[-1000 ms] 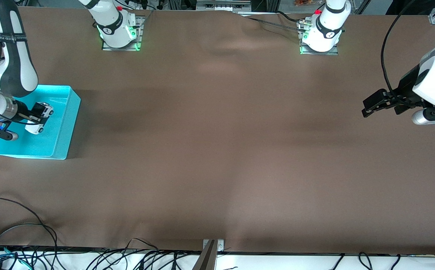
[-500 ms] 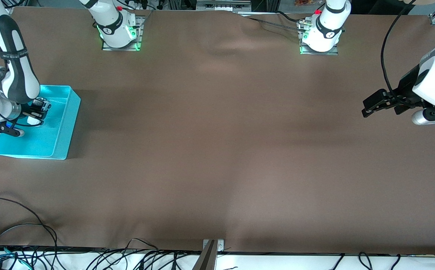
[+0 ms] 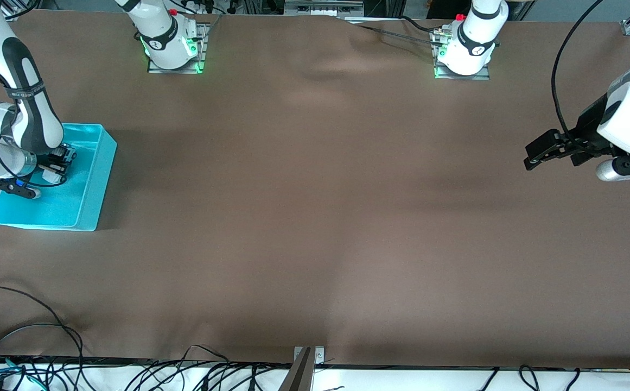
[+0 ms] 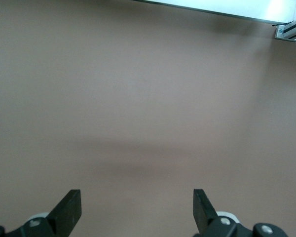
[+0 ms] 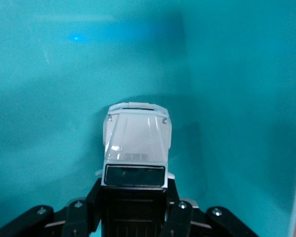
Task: Wind and store white jeep toy
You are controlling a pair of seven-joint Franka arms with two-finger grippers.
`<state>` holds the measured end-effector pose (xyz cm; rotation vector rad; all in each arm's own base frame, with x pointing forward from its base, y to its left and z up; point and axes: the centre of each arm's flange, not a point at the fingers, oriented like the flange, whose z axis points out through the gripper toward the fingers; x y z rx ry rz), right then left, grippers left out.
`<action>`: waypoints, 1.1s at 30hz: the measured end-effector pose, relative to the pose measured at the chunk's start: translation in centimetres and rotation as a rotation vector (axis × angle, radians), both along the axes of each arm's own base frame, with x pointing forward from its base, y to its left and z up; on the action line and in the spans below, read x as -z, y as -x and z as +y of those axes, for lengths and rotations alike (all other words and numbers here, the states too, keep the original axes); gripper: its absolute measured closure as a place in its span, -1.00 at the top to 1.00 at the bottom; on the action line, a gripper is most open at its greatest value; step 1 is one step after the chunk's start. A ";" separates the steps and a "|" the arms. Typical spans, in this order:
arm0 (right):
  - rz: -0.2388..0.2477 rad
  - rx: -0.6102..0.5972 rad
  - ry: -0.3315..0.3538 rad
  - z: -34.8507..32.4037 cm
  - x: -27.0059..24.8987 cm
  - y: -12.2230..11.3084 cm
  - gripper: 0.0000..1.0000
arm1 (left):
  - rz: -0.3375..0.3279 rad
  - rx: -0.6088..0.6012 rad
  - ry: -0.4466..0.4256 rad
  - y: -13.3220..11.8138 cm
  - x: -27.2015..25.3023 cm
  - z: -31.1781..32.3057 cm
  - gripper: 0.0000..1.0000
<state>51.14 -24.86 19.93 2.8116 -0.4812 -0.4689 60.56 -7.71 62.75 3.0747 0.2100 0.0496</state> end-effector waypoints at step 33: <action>0.018 -0.012 -0.012 3.3 -3.3 -1.4 1.00 | 0.000 0.000 0.000 0.0 0.0 0.0 1.00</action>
